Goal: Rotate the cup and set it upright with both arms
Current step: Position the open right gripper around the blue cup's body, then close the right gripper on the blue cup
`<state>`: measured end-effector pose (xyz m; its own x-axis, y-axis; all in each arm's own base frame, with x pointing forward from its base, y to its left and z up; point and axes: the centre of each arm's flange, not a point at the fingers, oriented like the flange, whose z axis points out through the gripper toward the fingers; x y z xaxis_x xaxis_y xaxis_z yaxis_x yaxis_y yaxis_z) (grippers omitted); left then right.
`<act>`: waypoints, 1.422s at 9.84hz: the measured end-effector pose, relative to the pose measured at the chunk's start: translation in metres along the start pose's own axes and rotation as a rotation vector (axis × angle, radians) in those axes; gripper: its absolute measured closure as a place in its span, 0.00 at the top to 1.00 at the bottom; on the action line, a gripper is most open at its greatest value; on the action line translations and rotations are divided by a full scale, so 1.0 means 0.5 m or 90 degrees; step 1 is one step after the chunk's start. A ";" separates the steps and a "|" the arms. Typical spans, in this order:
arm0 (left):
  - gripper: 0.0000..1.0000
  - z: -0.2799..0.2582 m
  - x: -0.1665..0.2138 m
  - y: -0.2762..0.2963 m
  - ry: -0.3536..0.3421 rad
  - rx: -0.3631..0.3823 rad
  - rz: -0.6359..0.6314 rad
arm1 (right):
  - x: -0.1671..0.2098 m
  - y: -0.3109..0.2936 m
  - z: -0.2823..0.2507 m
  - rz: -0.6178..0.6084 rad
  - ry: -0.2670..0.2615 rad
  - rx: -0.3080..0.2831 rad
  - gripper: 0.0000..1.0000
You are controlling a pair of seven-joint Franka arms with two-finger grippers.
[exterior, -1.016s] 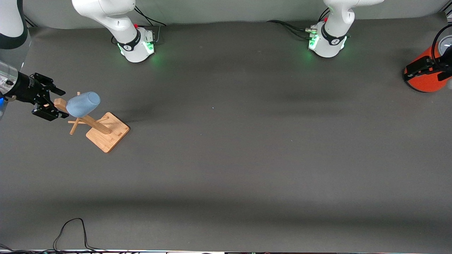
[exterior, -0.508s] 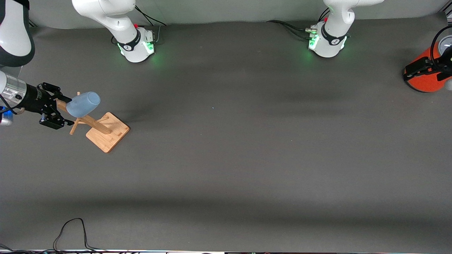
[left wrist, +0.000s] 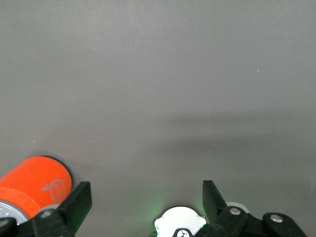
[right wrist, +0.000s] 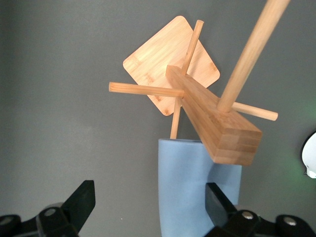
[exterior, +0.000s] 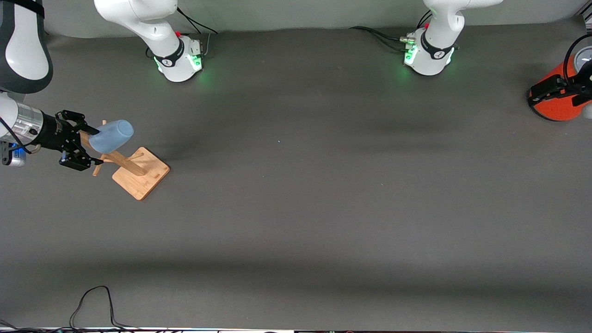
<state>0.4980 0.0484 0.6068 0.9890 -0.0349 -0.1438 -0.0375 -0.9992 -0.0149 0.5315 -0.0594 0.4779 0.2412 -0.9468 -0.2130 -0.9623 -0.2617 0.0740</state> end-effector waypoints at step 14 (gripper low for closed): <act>1.00 0.008 0.000 0.001 -0.007 -0.001 0.000 | -0.007 0.009 0.069 0.001 -0.027 -0.072 0.86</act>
<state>0.4972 0.0481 0.6030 0.9874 -0.0345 -0.1546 -0.0371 -0.9992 -0.0139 0.5219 -0.0510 0.4453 0.2317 -0.9391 -0.2538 -0.9417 -0.2820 0.1834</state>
